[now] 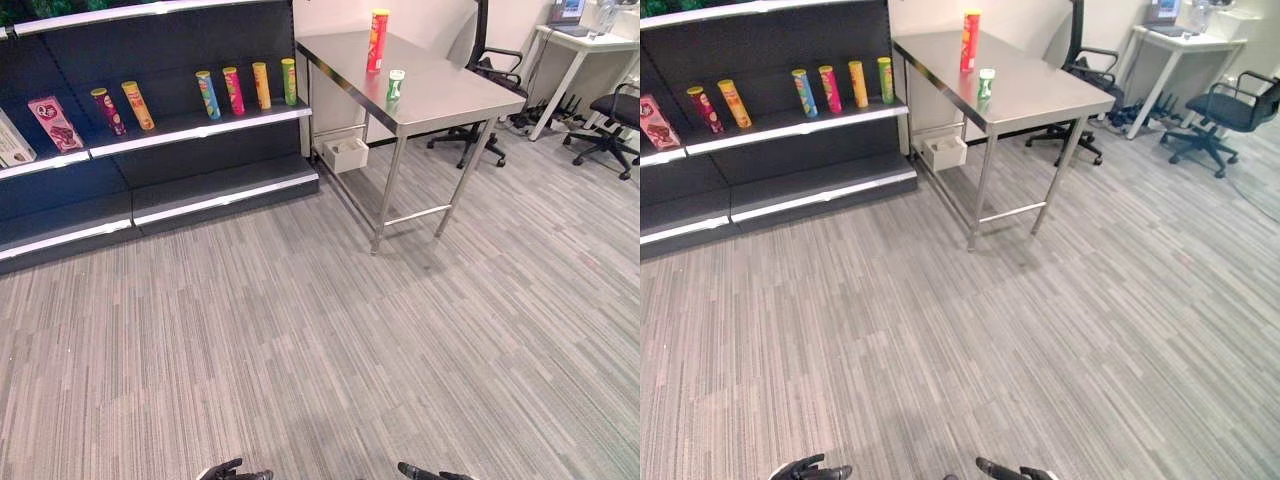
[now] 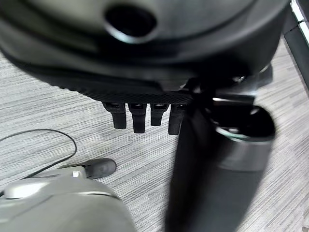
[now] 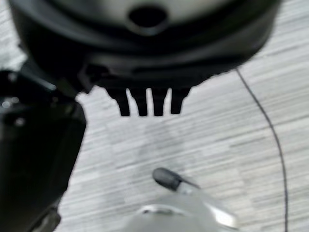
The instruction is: Put the goods on the table back onto the shelves and tidy them up.
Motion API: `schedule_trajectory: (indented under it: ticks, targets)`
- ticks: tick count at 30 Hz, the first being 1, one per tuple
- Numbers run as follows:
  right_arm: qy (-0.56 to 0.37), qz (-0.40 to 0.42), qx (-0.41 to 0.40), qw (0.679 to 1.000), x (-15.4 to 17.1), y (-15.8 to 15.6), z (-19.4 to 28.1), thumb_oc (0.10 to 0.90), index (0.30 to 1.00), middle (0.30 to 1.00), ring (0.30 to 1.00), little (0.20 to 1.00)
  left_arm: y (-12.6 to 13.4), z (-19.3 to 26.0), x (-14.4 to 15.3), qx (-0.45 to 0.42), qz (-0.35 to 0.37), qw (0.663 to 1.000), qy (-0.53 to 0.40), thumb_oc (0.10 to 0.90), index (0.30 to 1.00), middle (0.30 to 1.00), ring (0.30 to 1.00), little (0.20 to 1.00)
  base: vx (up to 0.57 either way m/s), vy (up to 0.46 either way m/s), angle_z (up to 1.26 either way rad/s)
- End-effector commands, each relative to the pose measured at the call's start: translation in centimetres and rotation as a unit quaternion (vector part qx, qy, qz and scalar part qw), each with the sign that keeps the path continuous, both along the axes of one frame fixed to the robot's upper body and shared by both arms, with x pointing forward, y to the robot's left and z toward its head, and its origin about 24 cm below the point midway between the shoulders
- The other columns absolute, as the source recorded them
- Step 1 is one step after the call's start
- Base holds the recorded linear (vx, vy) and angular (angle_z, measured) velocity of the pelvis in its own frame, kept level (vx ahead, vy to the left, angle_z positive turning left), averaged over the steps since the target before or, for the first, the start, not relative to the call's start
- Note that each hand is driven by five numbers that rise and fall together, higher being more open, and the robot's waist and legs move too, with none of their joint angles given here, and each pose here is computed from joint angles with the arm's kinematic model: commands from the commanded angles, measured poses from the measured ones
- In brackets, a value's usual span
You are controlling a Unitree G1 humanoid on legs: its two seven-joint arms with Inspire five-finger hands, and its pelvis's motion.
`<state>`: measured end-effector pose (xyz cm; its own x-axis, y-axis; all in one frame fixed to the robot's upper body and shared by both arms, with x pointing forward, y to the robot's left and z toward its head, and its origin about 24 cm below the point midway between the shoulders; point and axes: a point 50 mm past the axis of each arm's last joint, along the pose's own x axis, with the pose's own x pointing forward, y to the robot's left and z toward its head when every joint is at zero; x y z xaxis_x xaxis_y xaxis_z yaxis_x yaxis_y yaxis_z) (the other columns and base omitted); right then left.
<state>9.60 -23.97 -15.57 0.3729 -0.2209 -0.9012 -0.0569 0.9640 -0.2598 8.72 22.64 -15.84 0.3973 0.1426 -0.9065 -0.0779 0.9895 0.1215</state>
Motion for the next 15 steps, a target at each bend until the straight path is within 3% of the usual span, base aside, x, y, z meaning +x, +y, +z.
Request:
schedule_trajectory:
  ticks: [1, 15]
  targets:
    - [-0.046, 0.008, -0.015, 0.999, 2.45, -1.23, 1.13, 0.800, 0.900, 0.900, 0.900, 0.900, 1.27, 1.27, 3.19, 0.023, -0.020, 0.998, -0.055, 0.800, 0.900, 0.900, 0.900, 0.900, 0.01, -0.037, -0.01]
    - [-0.029, 0.006, -0.010, 0.999, 1.75, -0.95, 0.76, 0.800, 0.900, 0.900, 0.900, 0.900, 1.43, 1.13, 3.13, 0.023, -0.002, 0.999, -0.047, 0.800, 0.900, 0.900, 0.900, 0.900, 0.03, -0.049, 0.01]
